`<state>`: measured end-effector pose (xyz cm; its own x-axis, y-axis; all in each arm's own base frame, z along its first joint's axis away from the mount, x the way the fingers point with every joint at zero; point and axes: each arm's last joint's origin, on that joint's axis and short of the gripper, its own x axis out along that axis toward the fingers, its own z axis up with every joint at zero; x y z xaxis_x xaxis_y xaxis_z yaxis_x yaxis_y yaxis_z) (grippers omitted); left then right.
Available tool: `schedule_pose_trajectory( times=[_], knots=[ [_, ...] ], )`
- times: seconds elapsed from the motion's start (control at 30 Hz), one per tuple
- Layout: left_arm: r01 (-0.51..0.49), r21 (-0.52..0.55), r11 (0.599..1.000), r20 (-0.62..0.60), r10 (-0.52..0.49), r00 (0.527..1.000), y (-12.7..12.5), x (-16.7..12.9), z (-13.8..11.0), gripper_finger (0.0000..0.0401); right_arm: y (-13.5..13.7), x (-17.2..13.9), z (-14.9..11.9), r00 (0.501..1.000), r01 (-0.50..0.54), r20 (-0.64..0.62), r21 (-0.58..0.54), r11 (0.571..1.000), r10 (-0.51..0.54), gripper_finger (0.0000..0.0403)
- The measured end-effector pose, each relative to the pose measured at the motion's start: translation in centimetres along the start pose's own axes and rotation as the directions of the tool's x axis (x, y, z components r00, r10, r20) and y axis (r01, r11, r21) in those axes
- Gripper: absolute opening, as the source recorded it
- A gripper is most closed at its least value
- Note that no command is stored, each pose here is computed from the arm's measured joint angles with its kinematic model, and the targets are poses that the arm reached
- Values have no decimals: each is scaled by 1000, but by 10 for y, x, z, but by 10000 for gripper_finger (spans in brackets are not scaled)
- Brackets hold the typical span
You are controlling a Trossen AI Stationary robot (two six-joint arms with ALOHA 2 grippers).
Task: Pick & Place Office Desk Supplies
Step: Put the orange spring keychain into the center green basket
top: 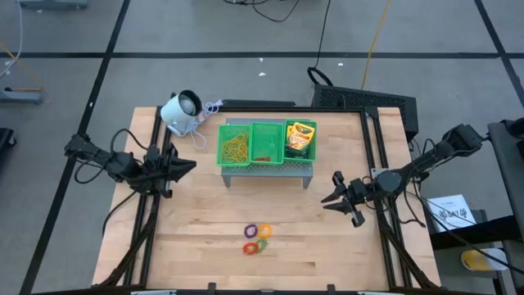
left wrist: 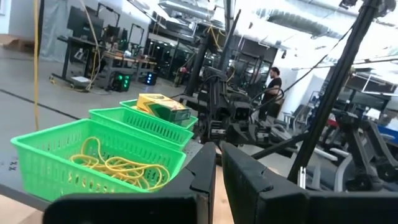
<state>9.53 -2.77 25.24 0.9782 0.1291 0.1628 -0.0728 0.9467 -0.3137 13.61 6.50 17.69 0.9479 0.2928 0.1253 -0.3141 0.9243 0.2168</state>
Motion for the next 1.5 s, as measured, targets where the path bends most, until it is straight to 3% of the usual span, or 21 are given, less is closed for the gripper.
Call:
schedule_pose_trajectory(
  times=[0.4,0.5,0.6,0.7,0.97,1.07,1.27,1.5],
  knots=[
    [-3,-8,1000,-12,3,1000,0,1,-2,35,0,-1,-1,1000,-1,5,-2,1000,1,70],
    [100,-33,994,-35,-101,994,-7,7,-4,35,0,-1,-1,1000,-1,5,-2,1000,1,70],
    [232,-42,972,-64,-234,970,-20,21,-11,35,0,-1,-1,1000,0,5,-2,1000,0,70],
    [298,-30,954,-82,-299,951,-36,39,-26,35,0,-1,-1,1000,1,5,-3,1000,-1,70],
    [377,81,923,-322,-334,886,-108,104,-64,46,0,-1,-1,1000,2,5,-3,1000,-2,70],
    [351,75,934,-472,-277,837,-131,128,-79,74,-1,-1,-1,1000,3,1,-12,1000,-3,70],
    [212,140,967,-747,-37,664,-142,153,-129,145,0,-1,-1,1000,3,6,-29,1000,-3,70],
    [184,177,967,-831,47,554,-136,158,-181,182,0,-1,-1,1000,3,6,-27,1000,-3,71]
  ],
)
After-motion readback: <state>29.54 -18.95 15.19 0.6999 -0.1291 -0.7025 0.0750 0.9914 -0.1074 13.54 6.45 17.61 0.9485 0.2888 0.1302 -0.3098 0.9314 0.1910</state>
